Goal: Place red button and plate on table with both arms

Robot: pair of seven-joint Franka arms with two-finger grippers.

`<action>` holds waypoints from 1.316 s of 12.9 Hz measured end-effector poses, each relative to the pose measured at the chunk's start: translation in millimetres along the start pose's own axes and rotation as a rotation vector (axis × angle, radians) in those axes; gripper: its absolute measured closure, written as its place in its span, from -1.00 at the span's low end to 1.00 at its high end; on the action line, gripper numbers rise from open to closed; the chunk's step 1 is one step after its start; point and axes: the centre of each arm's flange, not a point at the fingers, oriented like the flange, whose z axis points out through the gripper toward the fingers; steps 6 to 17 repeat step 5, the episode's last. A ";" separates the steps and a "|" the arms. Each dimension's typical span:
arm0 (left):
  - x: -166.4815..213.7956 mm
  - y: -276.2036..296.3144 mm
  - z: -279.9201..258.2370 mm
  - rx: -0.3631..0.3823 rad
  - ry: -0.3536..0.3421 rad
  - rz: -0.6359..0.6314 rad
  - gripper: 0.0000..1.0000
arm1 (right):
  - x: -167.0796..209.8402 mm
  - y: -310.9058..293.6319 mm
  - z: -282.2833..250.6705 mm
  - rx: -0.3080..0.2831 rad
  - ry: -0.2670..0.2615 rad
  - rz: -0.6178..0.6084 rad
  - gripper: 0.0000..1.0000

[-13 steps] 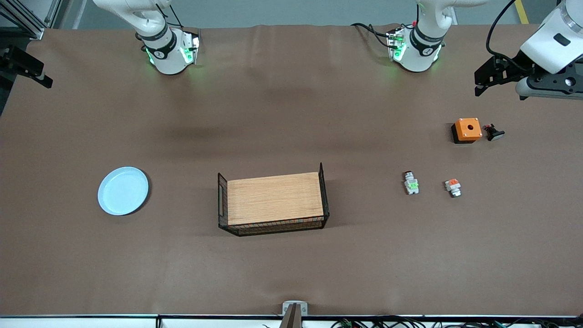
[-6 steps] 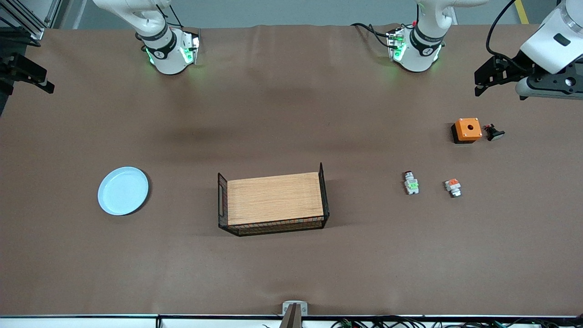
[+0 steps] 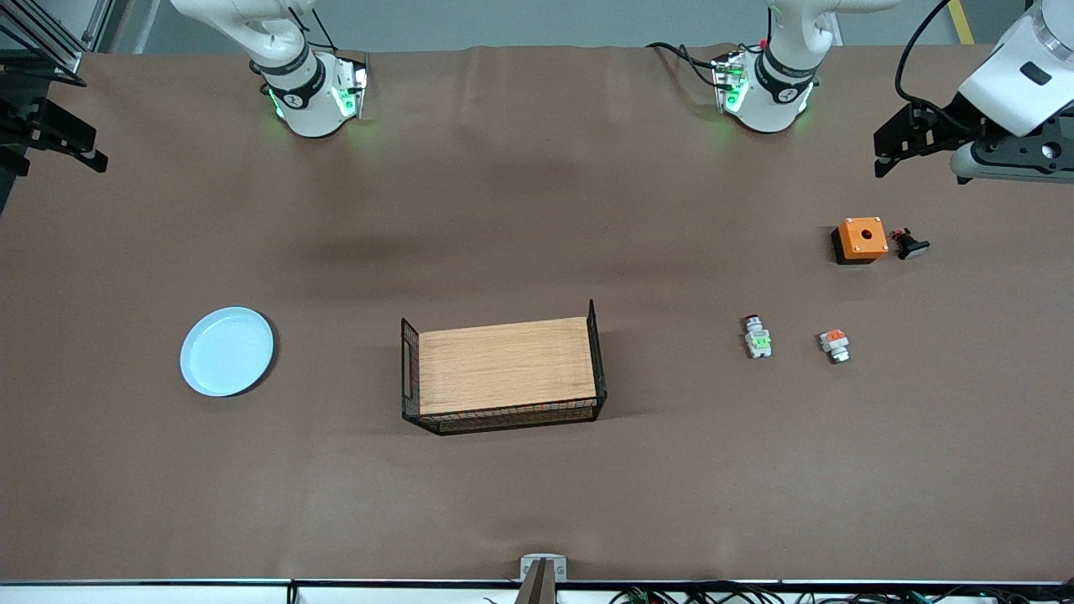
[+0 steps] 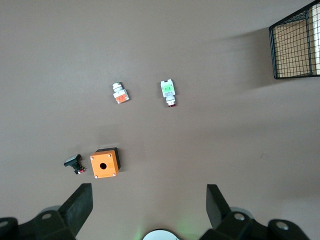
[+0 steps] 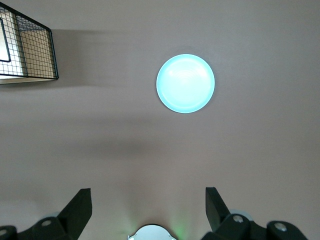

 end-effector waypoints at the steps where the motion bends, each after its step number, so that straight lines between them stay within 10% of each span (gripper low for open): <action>1: 0.0 0.0 0.0 0.000 0.000 0.000 -1.00 | 0.4 -4.4 0.1 -0.011 -0.001 -0.009 -1.00; 17: 0.0 0.1 0.0 0.000 0.000 0.000 -1.00 | 1.2 -14.8 0.2 -0.023 -0.002 -0.030 -1.00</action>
